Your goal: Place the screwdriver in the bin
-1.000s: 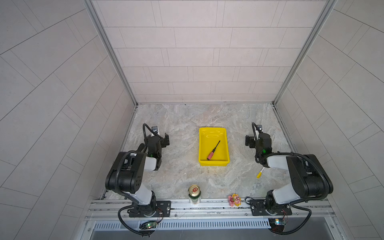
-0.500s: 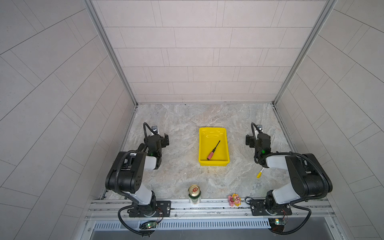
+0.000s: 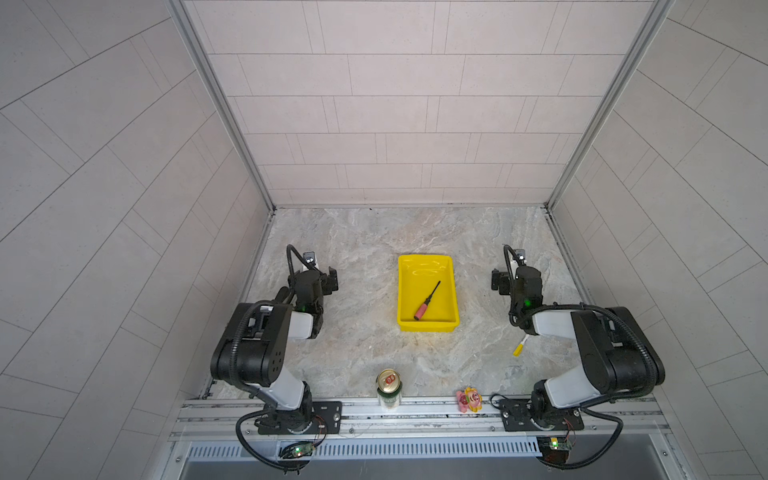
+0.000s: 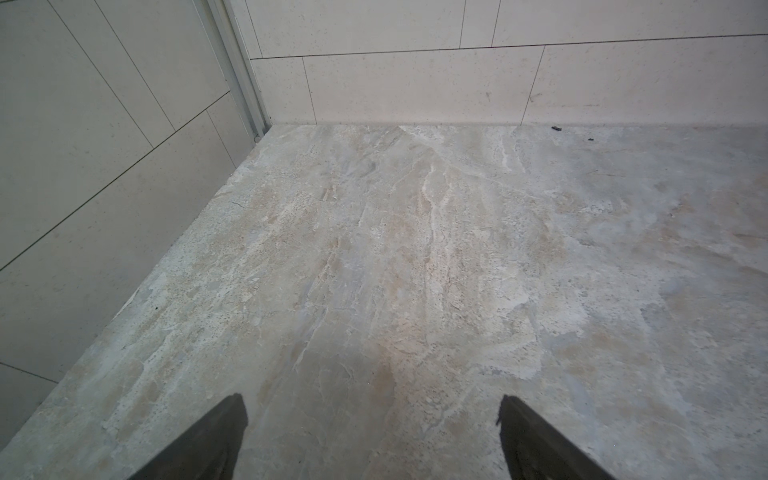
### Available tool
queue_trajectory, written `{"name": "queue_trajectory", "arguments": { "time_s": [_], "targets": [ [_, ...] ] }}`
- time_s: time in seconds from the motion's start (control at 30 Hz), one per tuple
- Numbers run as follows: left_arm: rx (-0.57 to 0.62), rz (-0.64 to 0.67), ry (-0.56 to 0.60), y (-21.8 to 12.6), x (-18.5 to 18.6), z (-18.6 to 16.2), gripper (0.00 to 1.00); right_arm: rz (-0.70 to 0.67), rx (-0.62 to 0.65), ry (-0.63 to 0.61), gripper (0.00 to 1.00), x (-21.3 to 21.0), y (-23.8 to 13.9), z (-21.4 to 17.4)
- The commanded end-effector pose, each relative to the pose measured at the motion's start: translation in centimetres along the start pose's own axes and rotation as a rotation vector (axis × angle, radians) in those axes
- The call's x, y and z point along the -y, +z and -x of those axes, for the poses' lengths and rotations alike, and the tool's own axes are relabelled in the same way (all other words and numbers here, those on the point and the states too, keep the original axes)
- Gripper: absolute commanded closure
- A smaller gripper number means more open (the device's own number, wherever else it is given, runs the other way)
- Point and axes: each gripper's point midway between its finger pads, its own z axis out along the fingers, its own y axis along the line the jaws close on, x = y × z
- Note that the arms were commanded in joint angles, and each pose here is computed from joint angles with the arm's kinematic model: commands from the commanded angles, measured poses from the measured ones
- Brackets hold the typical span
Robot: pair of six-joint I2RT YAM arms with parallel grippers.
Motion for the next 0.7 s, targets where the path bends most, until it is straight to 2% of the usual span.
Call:
{"name": "queue_trajectory", "arguments": {
  "time_s": [0.0,0.67],
  "targets": [
    [0.015,0.010,-0.008,0.21,-0.12,0.63,0.00,0.006,-0.004,-0.011,0.00,-0.20,0.01,-0.04],
    [0.012,0.011,-0.007,0.24,-0.13,0.56,0.00,0.003,-0.006,-0.013,0.00,-0.16,0.06,-0.06]
  ]
}}
